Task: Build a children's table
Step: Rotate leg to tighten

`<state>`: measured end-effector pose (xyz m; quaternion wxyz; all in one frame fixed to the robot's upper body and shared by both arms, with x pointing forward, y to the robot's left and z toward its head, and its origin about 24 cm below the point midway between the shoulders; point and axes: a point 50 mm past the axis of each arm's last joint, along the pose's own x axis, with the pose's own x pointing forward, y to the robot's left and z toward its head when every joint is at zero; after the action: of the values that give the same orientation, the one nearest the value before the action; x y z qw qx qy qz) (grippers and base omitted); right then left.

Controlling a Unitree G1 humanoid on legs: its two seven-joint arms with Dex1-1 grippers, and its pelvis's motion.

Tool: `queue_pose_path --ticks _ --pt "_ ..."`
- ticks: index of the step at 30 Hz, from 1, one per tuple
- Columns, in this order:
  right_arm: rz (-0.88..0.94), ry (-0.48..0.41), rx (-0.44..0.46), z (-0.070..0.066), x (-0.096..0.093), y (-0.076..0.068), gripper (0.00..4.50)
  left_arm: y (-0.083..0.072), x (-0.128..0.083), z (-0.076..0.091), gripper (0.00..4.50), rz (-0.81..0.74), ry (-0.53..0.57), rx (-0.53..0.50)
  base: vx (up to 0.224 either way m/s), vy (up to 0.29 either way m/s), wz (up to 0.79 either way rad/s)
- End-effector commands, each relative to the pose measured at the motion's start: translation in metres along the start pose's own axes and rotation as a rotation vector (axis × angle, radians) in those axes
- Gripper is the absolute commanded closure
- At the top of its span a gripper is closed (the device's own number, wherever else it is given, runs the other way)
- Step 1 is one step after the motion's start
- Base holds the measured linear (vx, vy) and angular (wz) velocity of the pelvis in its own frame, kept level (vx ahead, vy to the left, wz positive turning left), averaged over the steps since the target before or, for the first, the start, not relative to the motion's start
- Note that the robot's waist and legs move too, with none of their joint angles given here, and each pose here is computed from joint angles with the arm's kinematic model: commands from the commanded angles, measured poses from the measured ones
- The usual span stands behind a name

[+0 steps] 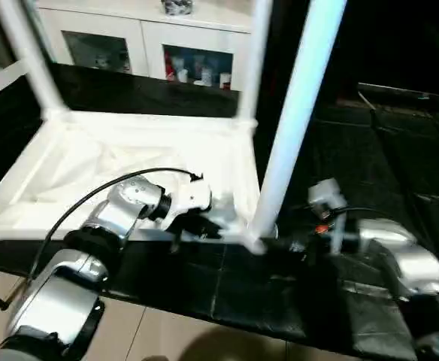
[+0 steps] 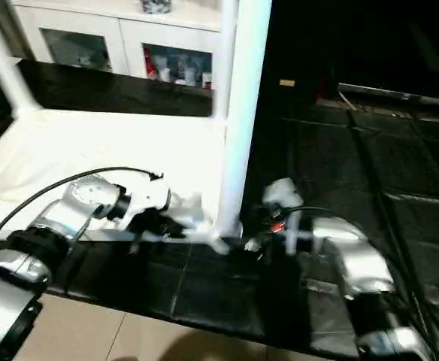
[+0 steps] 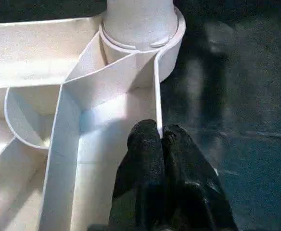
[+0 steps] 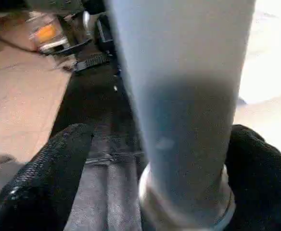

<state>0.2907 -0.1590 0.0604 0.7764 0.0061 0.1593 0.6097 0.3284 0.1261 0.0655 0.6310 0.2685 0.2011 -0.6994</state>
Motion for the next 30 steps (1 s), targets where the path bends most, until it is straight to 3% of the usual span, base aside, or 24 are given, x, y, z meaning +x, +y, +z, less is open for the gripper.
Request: queue_pose_path --ticks 1,22,30 --pt "0.002 0.034 -0.022 -0.0013 -0.0013 -0.0038 0.37 -0.0056 0.0062 0.0035 4.5 -0.082 0.032 0.06 0.0 0.0 0.0" --pt "0.083 0.053 -0.023 -0.0011 0.0054 -0.0101 2.26 -0.0125 0.0038 0.001 4.5 -0.119 0.041 0.079 0.0 0.0 0.0" --pt "0.109 0.047 -0.019 -0.0032 0.0077 -0.0075 2.45 -0.012 0.0036 -0.0001 4.5 -0.108 0.047 0.073 0.0 0.0 0.0"
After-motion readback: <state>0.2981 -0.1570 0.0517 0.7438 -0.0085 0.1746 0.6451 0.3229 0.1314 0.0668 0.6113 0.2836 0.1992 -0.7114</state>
